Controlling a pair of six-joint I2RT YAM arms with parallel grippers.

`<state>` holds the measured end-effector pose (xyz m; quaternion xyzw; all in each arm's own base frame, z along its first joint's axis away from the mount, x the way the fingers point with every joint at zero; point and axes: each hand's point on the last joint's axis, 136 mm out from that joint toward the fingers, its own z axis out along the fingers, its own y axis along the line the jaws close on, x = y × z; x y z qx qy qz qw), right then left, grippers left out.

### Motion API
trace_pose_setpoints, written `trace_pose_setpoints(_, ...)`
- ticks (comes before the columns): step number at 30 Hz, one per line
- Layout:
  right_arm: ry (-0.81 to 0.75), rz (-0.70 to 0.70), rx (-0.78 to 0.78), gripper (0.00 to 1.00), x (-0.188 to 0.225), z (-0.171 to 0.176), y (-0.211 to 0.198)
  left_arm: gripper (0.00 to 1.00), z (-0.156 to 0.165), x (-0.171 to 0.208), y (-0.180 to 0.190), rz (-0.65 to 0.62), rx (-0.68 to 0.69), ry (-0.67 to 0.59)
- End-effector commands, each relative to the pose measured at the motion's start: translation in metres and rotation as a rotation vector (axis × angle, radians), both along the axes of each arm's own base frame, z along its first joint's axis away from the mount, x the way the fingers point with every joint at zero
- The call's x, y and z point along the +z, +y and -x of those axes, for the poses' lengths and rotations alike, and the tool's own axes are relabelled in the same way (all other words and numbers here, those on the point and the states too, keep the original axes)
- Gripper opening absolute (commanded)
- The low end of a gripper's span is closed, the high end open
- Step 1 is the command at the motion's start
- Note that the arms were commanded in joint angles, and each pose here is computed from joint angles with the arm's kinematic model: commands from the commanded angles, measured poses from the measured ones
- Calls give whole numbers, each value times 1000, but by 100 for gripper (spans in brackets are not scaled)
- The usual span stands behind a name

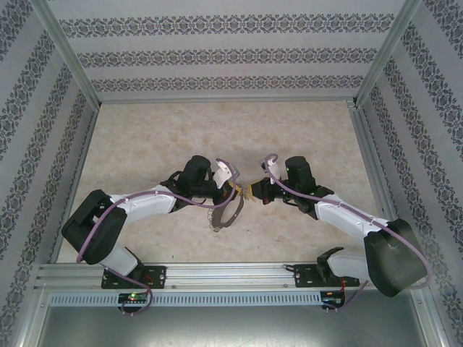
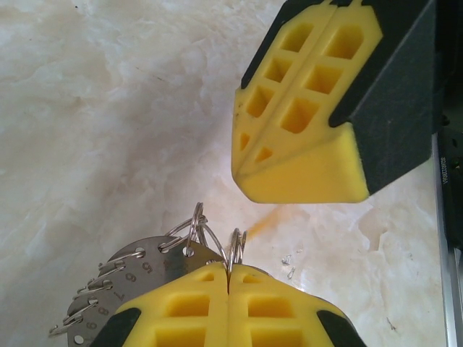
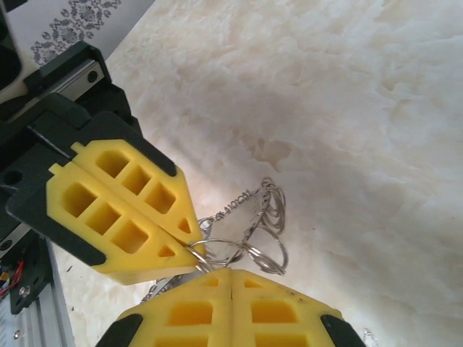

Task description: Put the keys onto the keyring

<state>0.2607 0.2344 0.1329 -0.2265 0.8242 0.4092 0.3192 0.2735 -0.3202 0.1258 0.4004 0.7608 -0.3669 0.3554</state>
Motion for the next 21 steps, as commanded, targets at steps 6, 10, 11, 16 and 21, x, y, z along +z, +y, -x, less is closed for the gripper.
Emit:
trace_pose_setpoints(6,-11,-3,-29,0,-2,-2,-5,0,3,21,-6,39,-21,-74)
trace_pose_setpoints(10,-8,-10,-37,0,-1,-2,-5,0,2,21,-6,40,-17,-75)
trace_pose_setpoints(11,-6,-12,-43,0,-1,-2,-6,0,2,21,-6,40,-17,-76)
trace_pose_setpoints(16,-2,-41,-84,16,2,-2,-11,0,1,24,-6,48,-18,-89)
trace_pose_setpoints(21,-12,-91,-39,29,11,3,-6,0,3,27,-7,59,-29,-95)
